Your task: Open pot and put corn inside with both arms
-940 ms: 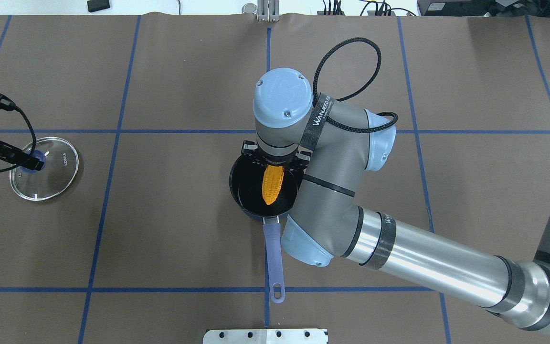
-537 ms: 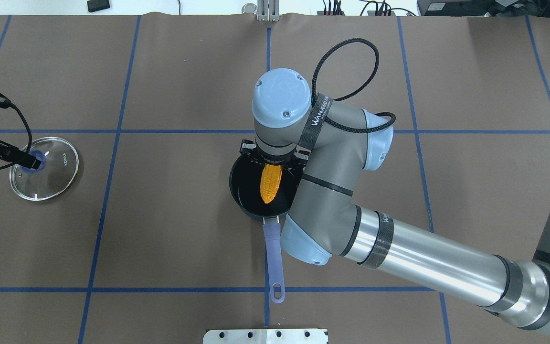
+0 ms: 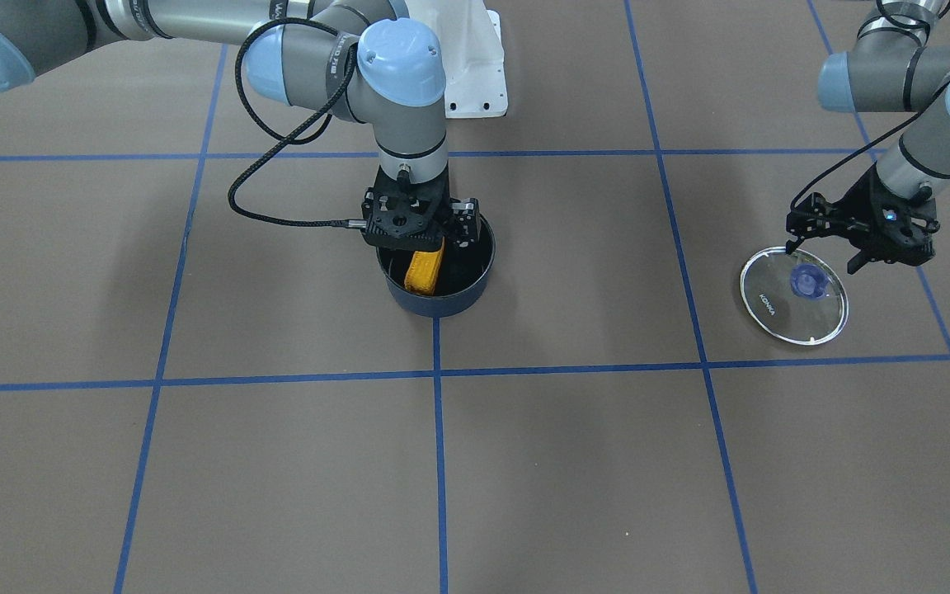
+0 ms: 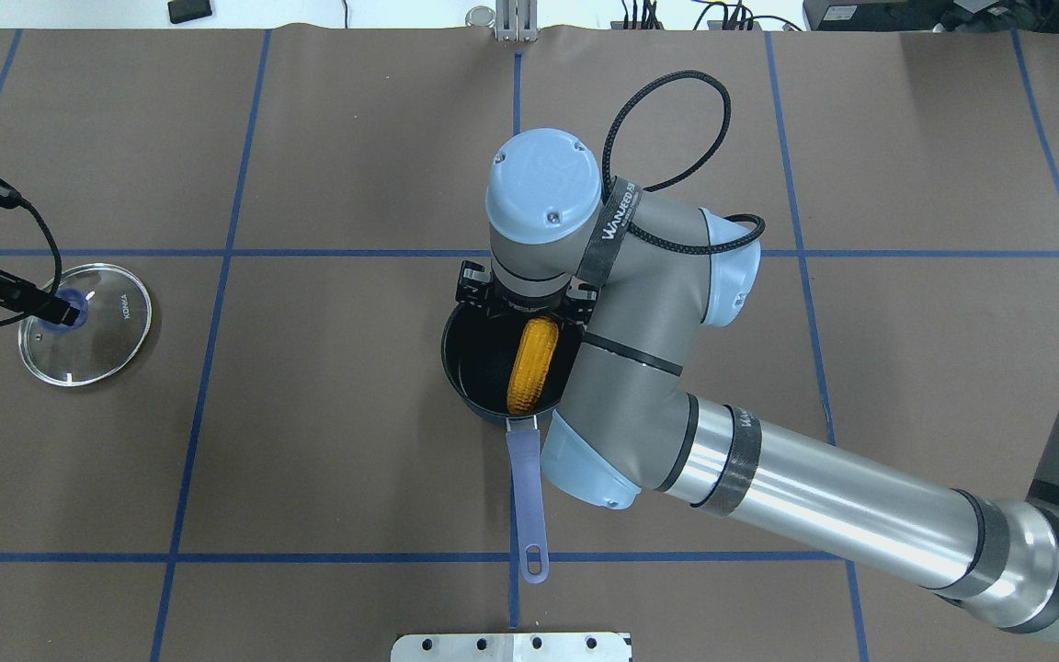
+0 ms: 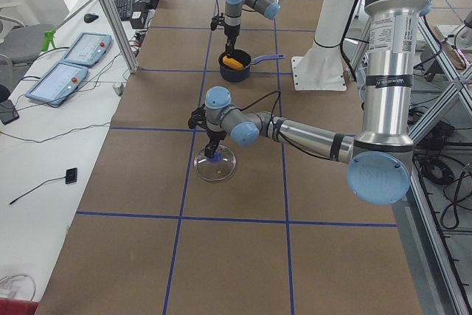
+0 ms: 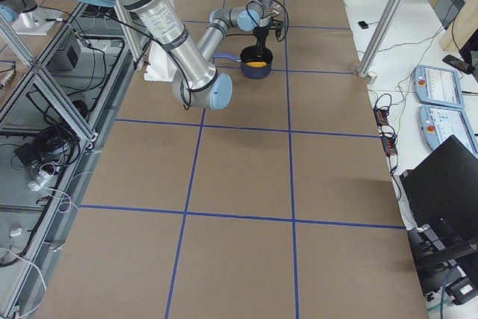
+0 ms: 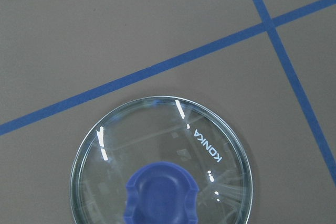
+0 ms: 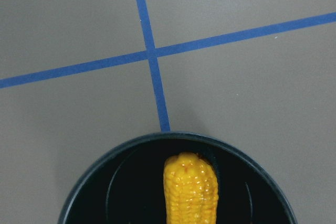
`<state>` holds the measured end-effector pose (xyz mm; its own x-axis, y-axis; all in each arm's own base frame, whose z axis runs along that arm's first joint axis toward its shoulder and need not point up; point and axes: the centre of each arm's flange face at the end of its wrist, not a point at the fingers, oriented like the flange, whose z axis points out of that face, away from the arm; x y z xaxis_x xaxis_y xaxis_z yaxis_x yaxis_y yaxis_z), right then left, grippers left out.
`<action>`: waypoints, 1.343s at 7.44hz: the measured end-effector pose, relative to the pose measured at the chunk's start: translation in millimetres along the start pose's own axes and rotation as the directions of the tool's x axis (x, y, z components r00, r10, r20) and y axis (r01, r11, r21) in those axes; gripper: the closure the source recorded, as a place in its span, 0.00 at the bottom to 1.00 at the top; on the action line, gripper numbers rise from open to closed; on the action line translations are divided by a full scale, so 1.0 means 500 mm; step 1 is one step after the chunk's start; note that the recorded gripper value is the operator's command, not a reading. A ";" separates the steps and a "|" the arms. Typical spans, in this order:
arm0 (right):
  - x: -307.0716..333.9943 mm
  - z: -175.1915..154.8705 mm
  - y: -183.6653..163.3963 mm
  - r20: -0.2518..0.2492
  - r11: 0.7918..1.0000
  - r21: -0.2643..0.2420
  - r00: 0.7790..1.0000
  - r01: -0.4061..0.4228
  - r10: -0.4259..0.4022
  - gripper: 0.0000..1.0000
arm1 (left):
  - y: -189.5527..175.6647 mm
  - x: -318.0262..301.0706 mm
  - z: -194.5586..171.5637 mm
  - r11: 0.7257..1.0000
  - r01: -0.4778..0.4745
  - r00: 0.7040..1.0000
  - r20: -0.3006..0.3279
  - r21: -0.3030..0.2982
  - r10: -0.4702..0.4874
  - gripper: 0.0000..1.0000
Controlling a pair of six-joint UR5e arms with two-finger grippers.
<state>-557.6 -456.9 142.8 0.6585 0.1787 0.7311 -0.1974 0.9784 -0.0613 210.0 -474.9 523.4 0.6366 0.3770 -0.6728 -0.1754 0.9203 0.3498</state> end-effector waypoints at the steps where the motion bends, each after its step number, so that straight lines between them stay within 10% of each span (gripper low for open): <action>1: 0.018 -0.044 -0.041 0.029 1.000 -0.002 0.999 0.017 -0.017 0.00 | -0.003 -0.004 -0.005 1.000 0.004 1.000 0.002 0.005 -0.004 0.03; 5: 0.415 -0.206 -0.331 0.088 0.979 -0.028 0.976 0.203 -0.200 0.00 | -0.054 -0.096 -0.108 1.000 -0.002 1.000 -0.018 0.000 0.002 0.03; 10: 0.972 -0.204 -0.467 0.012 0.882 -0.070 0.884 0.466 -0.467 0.00 | -0.055 -0.272 -0.233 0.996 -0.093 0.995 0.025 -0.019 0.093 0.03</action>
<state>-117.6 -588.1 443.1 0.6659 -0.2998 0.6832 0.1841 0.9534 0.2389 40.6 -539.2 529.5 0.6358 0.4585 -0.6209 -0.2478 0.8831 0.3984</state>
